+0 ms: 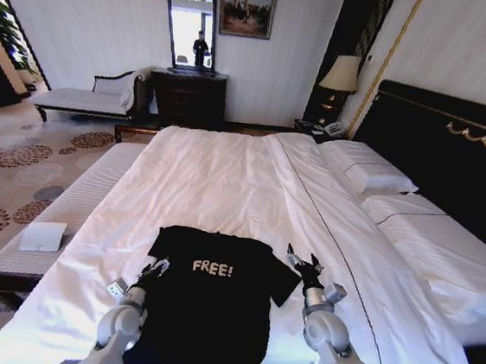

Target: Fold the clothes on the bed.

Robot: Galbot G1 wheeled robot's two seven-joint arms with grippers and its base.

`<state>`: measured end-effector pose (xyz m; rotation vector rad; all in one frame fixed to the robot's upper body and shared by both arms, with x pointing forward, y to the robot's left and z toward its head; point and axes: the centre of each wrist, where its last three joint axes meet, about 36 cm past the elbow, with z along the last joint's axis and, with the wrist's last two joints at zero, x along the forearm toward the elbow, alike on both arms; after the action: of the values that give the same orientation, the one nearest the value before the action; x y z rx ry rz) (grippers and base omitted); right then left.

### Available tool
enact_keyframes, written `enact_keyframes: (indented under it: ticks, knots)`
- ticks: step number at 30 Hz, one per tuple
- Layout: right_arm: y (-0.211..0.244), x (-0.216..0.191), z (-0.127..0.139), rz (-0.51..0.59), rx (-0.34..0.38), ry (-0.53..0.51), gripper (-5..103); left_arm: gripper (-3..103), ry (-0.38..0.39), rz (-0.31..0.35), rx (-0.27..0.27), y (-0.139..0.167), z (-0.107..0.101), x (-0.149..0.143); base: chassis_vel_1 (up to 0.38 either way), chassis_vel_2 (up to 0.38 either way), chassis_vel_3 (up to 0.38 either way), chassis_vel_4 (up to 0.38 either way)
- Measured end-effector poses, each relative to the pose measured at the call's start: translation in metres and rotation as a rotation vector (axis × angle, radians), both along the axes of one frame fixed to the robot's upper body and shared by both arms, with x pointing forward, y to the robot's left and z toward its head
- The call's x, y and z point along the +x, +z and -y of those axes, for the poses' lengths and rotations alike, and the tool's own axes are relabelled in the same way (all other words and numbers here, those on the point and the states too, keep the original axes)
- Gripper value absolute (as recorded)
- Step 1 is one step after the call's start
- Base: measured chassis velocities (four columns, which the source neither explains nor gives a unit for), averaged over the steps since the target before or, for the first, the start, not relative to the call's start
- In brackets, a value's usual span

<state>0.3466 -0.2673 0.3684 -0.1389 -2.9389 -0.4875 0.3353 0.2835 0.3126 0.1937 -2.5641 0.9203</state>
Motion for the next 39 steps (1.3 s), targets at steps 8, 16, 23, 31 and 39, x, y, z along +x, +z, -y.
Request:
enact_keyframes:
  ticks: [8, 16, 23, 31, 39]
  knots:
    - [-0.002, -0.004, -0.002, -0.014, -0.005, 0.003, 100, 101, 0.037, 0.002, -0.065, -0.011, -0.002, 0.02, 0.0, 0.0, 0.0, 0.0]
    - [-0.003, -0.005, -0.002, -0.019, -0.009, -0.001, 100, 76, 0.057, 0.025, -0.086, -0.013, -0.001, 0.032, 0.0, 0.0, 0.0, 0.0]
    - [-0.006, -0.008, -0.003, -0.032, -0.011, -0.006, 100, 50, 0.073, 0.055, -0.093, -0.009, -0.008, 0.037, 0.0, 0.0, 0.0, 0.0]
    - [-0.009, -0.007, -0.013, -0.062, 0.009, -0.018, 100, 23, 0.084, 0.071, -0.094, -0.007, -0.018, 0.034, 0.0, 0.0, 0.0, 0.0]
    - [-0.011, -0.008, -0.013, -0.073, 0.016, -0.031, 100, 0, 0.097, 0.088, -0.085, -0.006, -0.028, 0.033, 0.0, 0.0, 0.0, 0.0]
